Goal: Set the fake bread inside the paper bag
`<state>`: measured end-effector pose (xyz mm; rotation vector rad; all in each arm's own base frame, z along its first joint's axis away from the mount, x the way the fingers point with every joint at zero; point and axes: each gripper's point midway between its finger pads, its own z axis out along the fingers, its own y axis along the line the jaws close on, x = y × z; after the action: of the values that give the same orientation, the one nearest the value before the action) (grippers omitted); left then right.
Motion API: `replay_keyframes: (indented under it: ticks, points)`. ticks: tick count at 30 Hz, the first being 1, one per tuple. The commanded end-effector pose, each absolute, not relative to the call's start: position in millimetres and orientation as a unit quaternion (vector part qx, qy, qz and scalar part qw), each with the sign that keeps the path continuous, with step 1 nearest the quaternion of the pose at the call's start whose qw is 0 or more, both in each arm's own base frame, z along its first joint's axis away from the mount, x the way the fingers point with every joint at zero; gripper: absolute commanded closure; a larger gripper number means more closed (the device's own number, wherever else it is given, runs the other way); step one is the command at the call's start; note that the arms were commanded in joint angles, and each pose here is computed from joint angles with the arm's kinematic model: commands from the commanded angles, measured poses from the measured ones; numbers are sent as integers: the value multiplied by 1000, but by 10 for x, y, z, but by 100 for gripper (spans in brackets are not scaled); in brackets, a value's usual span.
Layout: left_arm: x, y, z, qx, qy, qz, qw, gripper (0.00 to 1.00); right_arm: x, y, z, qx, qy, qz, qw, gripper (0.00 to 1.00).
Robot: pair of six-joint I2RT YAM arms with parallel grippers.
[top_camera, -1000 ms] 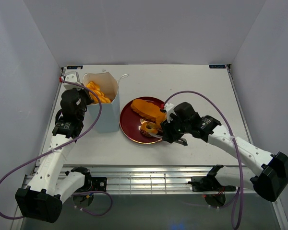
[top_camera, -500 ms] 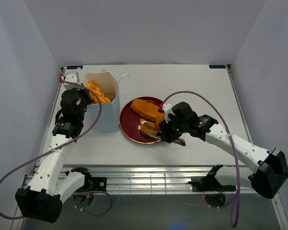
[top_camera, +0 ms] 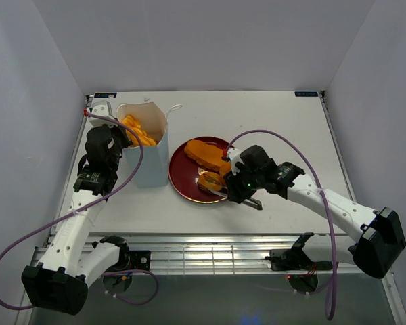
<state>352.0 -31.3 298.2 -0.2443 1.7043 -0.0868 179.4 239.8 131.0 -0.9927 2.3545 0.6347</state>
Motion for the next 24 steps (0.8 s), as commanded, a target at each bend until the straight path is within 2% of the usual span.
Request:
replay_keyframes:
  ticks: [1,12,20,24]
  points:
    - [3502,-315,3124,-106,740,-44,662,100,1796,2386,1367,-368,864,227,258,53]
    - [3505,-318,3119,-106,741,-45,662,100,1796,2353,1400,-360,865,226,268,53]
    - [3503,-318,3127,-106,740,-45,663,100,1726,2413,1254,-367,865,242,243,54]
    - [3499,-314,3129,-106,740,-45,663,100,1734,2448,1206,-365,866,246,238,57]
